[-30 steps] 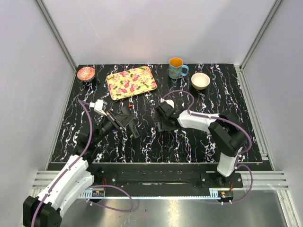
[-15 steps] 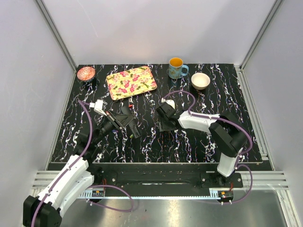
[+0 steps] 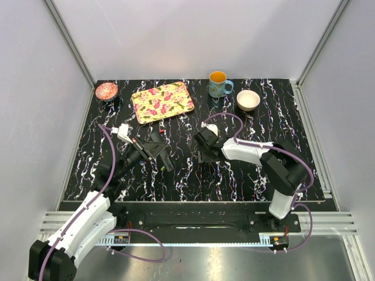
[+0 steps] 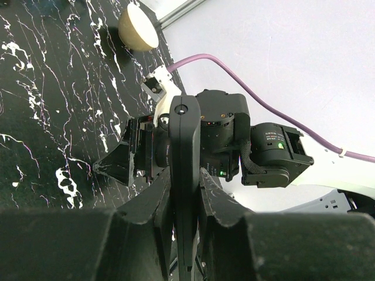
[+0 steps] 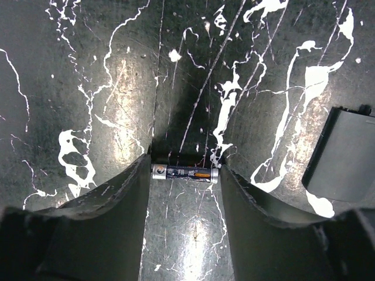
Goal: Load the batteries into the remote control
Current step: Pick up the battery from the center of the board, then place the battery at the center of the board.
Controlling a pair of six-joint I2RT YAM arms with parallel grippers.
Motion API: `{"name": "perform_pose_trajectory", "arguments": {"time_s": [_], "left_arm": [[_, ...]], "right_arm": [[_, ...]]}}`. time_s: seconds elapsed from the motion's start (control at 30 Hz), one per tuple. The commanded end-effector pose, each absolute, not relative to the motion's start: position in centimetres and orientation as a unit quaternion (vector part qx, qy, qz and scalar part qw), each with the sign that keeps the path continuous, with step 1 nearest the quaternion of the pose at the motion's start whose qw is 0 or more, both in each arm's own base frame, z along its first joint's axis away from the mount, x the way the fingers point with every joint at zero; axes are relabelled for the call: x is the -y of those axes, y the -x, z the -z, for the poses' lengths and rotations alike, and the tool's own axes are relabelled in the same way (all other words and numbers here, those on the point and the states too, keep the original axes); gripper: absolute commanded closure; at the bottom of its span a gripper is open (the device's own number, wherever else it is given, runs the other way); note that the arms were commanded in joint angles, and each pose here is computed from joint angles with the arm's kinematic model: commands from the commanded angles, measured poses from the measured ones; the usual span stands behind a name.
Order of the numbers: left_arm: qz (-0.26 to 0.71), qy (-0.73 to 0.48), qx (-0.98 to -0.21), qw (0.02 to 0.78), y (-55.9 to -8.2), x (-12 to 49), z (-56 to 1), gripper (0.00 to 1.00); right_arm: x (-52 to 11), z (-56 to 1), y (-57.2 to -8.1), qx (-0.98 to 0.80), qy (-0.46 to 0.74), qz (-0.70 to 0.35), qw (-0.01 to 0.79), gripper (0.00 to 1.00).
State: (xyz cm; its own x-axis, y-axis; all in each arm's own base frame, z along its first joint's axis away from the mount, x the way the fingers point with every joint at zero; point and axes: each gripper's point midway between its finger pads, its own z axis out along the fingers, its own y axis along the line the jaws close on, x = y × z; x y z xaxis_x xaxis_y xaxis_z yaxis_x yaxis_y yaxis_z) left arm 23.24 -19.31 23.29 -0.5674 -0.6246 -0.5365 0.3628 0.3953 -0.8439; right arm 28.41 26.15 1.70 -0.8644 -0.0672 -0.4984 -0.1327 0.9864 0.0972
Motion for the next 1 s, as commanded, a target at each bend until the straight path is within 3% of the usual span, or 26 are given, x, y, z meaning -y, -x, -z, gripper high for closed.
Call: {"name": "perform_pose_trajectory", "arguments": {"time_s": [0.0, 0.17, 0.33, 0.53, 0.97], "left_arm": [[0.559, 0.082, -0.679, 0.469, -23.1, 19.5, -24.6, 1.00], [0.559, 0.082, -0.679, 0.468, -23.1, 19.6, -24.6, 1.00], [0.560, 0.081, -0.679, 0.468, -23.1, 19.6, -24.6, 1.00], [0.562, 0.083, -0.676, 0.470, -23.1, 19.5, -24.9, 1.00], [0.559, 0.098, -0.675, 0.472, -23.3, 19.3, -25.1, 1.00]], "right_arm": [[-25.4, -1.0, -26.5, -0.972, 0.049, -0.058, 0.222, 0.47], [-25.5, -0.8, -26.3, -0.974, 0.046, -0.060, 0.215, 0.65], [-25.7, -1.5, -26.3, -0.973, 0.027, -0.071, 0.217, 0.75], [-27.7, -5.4, -28.1, -0.958, -0.065, -0.149, 0.235, 0.92], [-22.2, -6.5, -37.3, -0.874, -0.378, -0.186, 0.244, 0.95]]}}
